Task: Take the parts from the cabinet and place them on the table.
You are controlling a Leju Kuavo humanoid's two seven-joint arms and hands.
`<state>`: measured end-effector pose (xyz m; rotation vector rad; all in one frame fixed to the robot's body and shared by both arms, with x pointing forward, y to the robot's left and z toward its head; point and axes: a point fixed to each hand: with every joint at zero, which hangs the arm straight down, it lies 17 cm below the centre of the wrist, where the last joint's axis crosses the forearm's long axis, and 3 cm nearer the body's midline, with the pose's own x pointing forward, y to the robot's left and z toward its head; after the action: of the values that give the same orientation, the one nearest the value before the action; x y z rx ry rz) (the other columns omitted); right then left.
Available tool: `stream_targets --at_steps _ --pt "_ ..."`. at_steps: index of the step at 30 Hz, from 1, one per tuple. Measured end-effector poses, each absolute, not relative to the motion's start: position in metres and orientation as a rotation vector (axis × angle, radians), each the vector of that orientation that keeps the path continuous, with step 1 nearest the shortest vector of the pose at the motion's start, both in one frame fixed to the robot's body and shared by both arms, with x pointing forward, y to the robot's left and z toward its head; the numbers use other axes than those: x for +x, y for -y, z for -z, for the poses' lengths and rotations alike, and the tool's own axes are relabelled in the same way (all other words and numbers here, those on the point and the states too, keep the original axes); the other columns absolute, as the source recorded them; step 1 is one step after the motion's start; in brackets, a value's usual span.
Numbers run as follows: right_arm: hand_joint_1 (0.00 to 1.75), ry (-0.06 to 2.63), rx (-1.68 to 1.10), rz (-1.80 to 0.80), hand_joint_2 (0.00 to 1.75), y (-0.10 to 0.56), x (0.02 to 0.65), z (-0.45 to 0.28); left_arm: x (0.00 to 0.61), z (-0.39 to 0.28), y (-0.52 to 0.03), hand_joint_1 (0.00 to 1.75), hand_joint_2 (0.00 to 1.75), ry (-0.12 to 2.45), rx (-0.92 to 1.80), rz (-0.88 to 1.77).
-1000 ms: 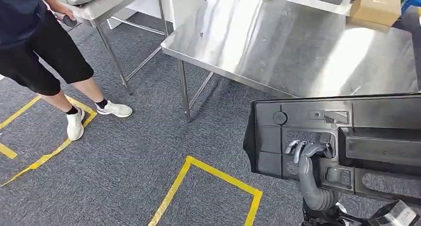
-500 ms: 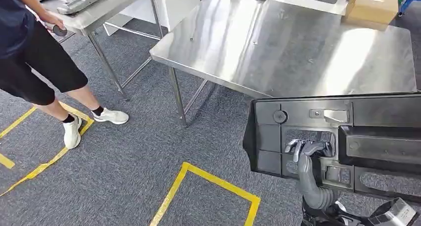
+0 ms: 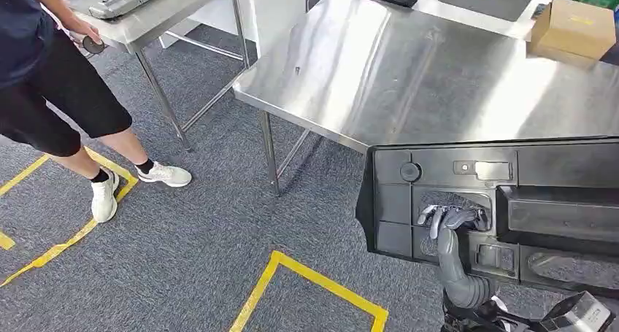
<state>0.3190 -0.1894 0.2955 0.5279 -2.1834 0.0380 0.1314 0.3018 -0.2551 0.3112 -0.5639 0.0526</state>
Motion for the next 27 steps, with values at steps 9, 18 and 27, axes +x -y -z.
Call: stream_targets --at_steps 9,18,27 --pt "1.75 2.183 0.527 -0.036 1.75 0.1894 0.3194 -0.2953 0.1338 0.2547 -0.2996 0.00 1.75 0.566 0.308 -0.054" --pt "1.75 2.181 0.526 -0.036 1.75 0.1892 0.3197 -0.2947 0.1305 0.2555 -0.2995 0.00 1.75 0.560 0.307 -0.054" --pt "1.75 2.182 0.525 -0.037 1.75 0.1891 0.3196 -0.2948 0.1314 0.2553 -0.3010 0.00 1.75 0.561 0.310 -0.054"
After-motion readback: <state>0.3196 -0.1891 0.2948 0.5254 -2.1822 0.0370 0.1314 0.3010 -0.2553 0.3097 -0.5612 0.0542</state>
